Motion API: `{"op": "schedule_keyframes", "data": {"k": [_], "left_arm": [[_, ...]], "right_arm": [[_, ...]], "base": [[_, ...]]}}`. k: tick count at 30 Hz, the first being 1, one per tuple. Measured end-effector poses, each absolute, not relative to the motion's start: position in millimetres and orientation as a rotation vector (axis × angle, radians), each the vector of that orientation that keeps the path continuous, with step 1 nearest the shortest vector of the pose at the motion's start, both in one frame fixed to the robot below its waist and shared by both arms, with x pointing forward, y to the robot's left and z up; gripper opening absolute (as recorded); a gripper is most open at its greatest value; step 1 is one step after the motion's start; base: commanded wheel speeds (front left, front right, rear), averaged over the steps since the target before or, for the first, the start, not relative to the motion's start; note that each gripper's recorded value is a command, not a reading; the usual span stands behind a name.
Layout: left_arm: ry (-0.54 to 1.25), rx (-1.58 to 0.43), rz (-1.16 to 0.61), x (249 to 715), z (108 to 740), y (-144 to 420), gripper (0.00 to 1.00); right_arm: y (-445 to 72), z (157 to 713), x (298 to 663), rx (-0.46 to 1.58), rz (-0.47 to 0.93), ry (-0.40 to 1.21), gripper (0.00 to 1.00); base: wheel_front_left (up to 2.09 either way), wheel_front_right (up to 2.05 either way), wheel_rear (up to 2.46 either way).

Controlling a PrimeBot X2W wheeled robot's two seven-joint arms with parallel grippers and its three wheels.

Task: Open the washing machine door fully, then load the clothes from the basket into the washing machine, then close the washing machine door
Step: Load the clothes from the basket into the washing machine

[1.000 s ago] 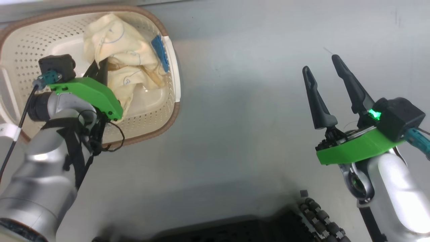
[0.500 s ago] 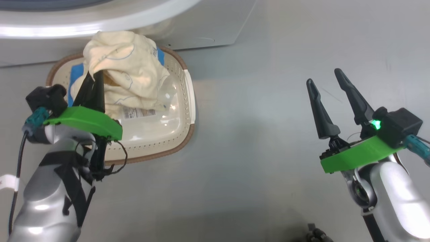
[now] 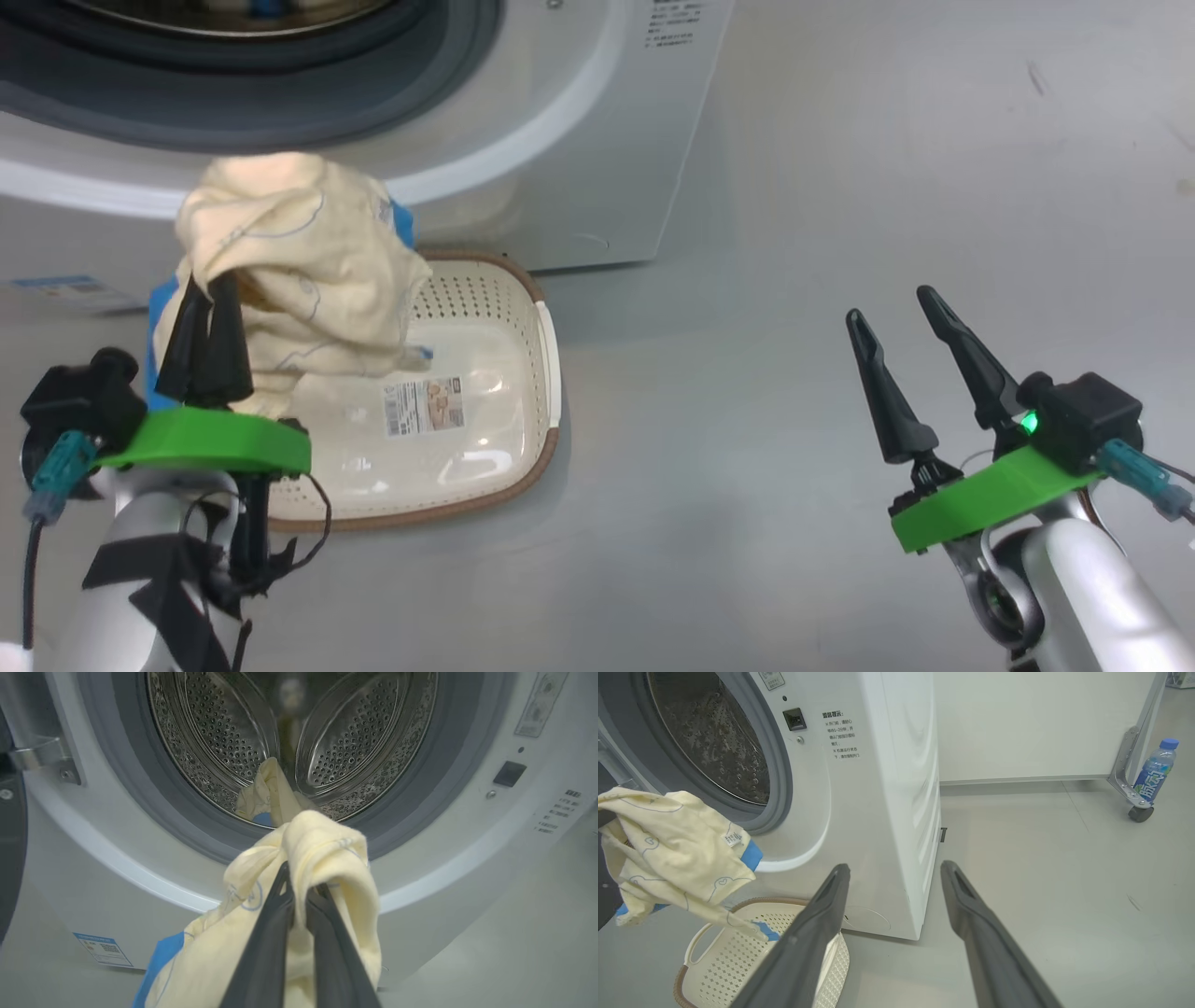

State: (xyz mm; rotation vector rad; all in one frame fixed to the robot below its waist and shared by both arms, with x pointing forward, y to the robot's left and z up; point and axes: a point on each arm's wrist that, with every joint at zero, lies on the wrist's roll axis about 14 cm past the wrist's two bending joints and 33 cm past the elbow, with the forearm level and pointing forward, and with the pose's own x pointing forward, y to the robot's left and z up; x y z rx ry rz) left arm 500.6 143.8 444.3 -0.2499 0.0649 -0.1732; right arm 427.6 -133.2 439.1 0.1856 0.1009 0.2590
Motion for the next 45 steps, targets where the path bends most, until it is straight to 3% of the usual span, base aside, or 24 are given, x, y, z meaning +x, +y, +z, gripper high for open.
{"op": "schedule_keyframes", "data": {"k": [18, 32, 45], "left_arm": [[-0.155, -0.133, -0.067, 425, 534, 181, 0.0], [-0.102, -0.119, 0.019, 387, 517, 200, 0.0], [-0.084, -0.119, 0.038, 386, 511, 204, 0.0]], "right_arm": [[-132, 491, 374, 0.177, 0.274, -0.009, 1.0], [-133, 498, 366, 0.175, 0.27, -0.03, 1.0], [-130, 492, 368, 0.179, 0.277, -0.012, 1.0]], "base": [[0.0, 0.0, 0.0], [0.0, 0.0, 0.0], [0.0, 0.0, 0.0]]}}
